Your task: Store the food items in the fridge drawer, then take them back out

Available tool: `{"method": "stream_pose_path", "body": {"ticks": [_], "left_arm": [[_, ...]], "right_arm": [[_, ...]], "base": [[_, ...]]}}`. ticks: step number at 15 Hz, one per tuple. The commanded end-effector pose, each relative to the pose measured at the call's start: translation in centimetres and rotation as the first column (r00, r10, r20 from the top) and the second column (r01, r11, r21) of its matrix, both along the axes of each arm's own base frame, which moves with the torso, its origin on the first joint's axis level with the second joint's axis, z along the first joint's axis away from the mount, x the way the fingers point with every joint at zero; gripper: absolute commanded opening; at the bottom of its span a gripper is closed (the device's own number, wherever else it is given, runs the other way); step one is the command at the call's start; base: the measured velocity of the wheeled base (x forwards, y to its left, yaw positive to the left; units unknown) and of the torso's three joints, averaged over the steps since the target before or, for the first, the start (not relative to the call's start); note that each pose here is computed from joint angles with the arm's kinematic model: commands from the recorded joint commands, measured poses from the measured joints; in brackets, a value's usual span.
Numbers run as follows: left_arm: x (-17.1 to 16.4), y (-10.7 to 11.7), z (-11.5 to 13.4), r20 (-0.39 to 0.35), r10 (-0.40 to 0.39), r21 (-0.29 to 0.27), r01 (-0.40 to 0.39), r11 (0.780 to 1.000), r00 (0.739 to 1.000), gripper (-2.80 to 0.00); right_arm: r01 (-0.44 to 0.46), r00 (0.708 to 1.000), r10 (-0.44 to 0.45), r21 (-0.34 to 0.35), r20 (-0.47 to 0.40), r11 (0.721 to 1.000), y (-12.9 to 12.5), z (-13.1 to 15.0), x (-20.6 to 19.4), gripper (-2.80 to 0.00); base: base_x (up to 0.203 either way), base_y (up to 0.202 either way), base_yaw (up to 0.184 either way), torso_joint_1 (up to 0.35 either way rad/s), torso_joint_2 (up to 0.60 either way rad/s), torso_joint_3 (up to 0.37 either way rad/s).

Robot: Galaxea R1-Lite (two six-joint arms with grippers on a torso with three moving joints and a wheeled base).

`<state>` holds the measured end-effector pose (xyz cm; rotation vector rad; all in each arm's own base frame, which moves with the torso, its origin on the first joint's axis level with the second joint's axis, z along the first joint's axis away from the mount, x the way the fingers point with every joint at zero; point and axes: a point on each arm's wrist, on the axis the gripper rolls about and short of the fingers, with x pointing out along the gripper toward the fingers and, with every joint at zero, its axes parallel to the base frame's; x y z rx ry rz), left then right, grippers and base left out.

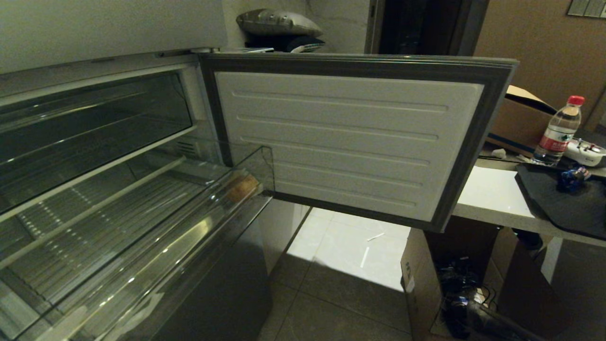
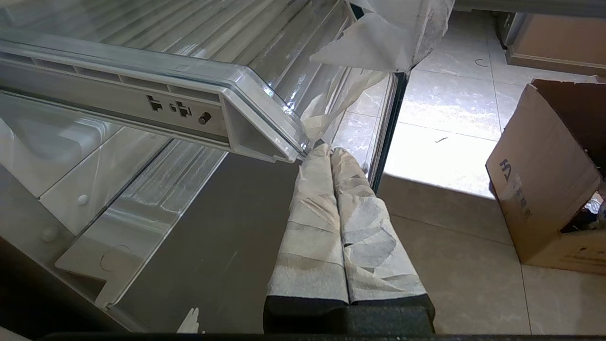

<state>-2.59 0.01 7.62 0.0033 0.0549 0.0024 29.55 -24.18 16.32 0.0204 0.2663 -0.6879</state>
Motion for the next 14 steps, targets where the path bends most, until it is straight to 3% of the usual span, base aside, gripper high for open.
{"method": "stream_pose_path", "body": {"ticks": [1,14], "left_arm": [[0.0,0.0,0.0,0.000,0.001,0.000,-0.001,1.000,1.000,-2.80],[0.0,0.0,0.0,0.000,0.001,0.000,-0.001,1.000,1.000,-2.80]], "right_arm": [[0.012,1.000,-0.012,0.003,-0.009,1.000,-0.4,-0.6,0.3,0.00],[0.086,0.996,-0.086,-0.010,-0.017,0.996,-4.1,-2.1,0.9,0.00]], "base": [[0.000,0.000,0.000,0.000,0.00,0.000],[0.000,0.000,0.000,0.000,0.00,0.000]]}}
